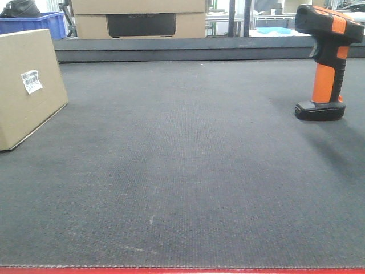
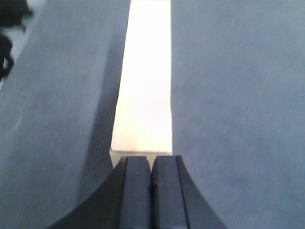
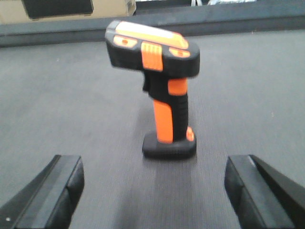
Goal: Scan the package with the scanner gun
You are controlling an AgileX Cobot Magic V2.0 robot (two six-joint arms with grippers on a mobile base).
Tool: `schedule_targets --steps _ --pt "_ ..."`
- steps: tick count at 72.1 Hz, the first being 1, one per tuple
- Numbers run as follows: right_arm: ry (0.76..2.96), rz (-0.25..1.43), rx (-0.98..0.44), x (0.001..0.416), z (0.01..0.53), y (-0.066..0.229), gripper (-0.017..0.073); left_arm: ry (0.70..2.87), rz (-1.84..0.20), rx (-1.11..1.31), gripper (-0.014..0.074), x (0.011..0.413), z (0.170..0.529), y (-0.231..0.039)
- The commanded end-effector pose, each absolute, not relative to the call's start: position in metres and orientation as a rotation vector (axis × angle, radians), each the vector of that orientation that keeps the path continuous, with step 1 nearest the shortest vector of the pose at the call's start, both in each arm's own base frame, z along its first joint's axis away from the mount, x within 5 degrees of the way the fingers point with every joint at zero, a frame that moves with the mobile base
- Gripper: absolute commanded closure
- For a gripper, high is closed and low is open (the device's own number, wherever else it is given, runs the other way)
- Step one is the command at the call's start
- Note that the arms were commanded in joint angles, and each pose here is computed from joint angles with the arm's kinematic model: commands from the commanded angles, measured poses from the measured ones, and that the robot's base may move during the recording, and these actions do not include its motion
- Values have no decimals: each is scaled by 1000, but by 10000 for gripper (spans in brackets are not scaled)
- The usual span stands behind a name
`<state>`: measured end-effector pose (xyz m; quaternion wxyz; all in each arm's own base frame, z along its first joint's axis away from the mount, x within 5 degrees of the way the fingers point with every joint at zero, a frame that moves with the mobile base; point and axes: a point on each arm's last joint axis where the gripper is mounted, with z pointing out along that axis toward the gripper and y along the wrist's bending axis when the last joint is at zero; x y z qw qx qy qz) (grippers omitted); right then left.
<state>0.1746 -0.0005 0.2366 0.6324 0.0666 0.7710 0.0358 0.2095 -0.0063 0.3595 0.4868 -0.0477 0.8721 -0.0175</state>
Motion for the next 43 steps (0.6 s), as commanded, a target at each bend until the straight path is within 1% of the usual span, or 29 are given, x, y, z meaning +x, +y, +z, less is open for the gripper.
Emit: schedule_targets --steps 1,6,12,20,24,26,29,30,35,37,43 --pt "1809 95 138 160 240 1 63 2015 -76 -119 704 202 360 -7" --pt "1844 109 132 147 242 2 69 2023 -75 -119 704 197 355 -7" --pt "1864 124 122 132 246 3 123 2061 -37 -105 704 194 351 -5" --pt "1831 138 110 112 254 4 288 2053 -59 -120 704 189 353 -5" --pt "1795 144 103 101 258 4 394 2041 -89 -137 704 185 355 -6" --pt "1778 146 100 97 260 4 461 2032 -98 -140 704 182 356 -6" --pt "1753 149 97 91 262 4 527 2006 -102 -137 704 178 355 -6" --pt "1745 150 95 89 263 4 566 1994 -104 -136 704 176 355 -6" --pt "1715 157 92 80 266 5 690 1936 -113 -127 704 166 350 -6" --pt "1707 172 99 76 266 5 725 1913 -117 -124 704 161 348 -6" --pt "1726 203 108 70 264 6 727 1841 -128 -115 704 145 337 -6"
